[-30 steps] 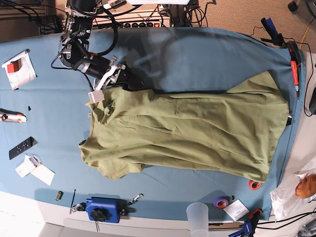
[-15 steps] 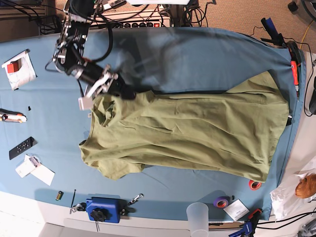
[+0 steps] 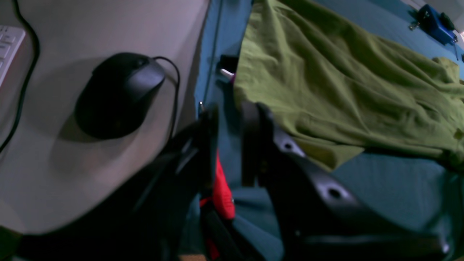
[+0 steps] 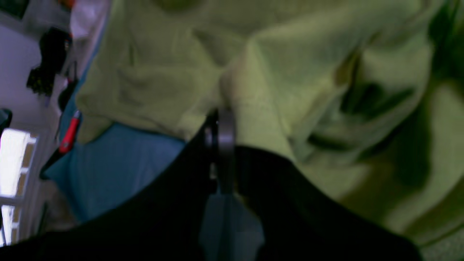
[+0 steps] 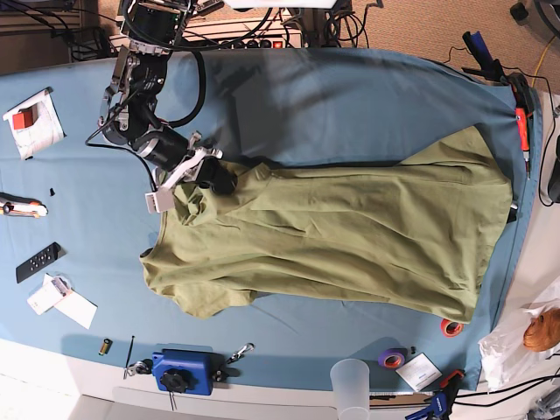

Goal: Layout the t-shirt on the table in an organized manner, then fold the t-shirt properly
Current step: 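Move the right gripper to the shirt collar and grasp it, then grasp the shirt hem edge with the left gripper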

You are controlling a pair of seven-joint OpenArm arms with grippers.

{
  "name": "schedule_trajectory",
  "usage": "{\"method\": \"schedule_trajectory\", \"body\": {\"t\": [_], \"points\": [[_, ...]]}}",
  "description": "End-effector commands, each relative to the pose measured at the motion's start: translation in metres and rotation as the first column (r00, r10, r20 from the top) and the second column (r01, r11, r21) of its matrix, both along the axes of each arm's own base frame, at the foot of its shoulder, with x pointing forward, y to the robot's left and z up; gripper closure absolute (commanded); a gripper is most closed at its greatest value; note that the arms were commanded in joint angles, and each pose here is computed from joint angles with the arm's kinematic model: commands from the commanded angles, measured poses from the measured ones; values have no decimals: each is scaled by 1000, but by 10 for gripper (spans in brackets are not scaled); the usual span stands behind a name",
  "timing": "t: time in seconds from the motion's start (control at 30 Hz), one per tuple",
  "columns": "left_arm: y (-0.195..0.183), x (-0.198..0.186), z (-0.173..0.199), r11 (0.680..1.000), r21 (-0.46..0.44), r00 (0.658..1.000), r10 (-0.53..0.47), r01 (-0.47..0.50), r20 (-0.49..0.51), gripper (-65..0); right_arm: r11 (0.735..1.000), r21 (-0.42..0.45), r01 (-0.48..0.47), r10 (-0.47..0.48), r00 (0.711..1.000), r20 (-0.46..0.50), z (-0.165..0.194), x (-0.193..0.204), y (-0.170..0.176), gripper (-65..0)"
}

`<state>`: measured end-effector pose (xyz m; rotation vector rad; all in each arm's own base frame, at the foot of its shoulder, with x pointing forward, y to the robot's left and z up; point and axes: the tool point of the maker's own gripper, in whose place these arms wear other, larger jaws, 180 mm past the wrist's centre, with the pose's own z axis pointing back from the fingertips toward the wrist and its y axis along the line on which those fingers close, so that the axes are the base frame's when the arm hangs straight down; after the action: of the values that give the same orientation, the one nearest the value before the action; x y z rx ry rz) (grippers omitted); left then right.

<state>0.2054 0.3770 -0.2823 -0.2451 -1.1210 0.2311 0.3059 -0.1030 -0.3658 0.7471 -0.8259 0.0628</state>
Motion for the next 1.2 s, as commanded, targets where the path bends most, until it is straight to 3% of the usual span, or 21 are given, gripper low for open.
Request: {"method": "schedule_trajectory", "body": {"t": [0.0, 0.2, 0.33, 0.47, 0.6, 0.73, 0.87, 1.03, 1.1, 1.17], "points": [[4, 6, 18, 1000, 24, 999, -10, 9, 53, -101, 1000, 13, 8, -9, 998, 62, 16, 10, -2, 0], [4, 5, 18, 1000, 24, 999, -11, 10, 49, -101, 995, 97, -34, 28, 998, 63, 31, 3, 4, 0], [-11, 12, 12, 998, -3, 997, -57, 57, 42, -107, 999, 43, -16, 11, 993, 118, 51, -2, -11, 0], [-50, 24, -10, 983, -51, 984, -175, 174, -10, -204, 999, -10, 30, -28, 985, 173, 69, -3, -29, 0], [-73, 29, -26, 971, -102, 974, -221, 215, -48, -231, 998, -55, 41, -32, 988, 152, 62, -11, -40, 0], [-84, 37, -27, 968, -124, 975, -223, 219, -21, -230, 996, -77, 39, -29, 991, 127, 55, -18, -46, 0], [-81, 55, -41, 982, -32, 978, -187, 185, -87, -230, 996, -75, 41, -31, 991, 132, 56, -17, -45, 0], [-99, 76, -48, 962, 56, 957, -256, 266, -137, -231, 996, -77, 41, -30, 991, 130, 56, -17, -46, 0], [-99, 76, -59, 941, 140, 939, -276, 308, -207, -231, 996, -83, 42, -31, 991, 127, 54, -17, -46, 0], [-100, 73, -69, 895, 220, 904, -324, 388, -278, -230, 994, -96, 43, -31, 992, 121, 52, -18, -47, 0]]}}
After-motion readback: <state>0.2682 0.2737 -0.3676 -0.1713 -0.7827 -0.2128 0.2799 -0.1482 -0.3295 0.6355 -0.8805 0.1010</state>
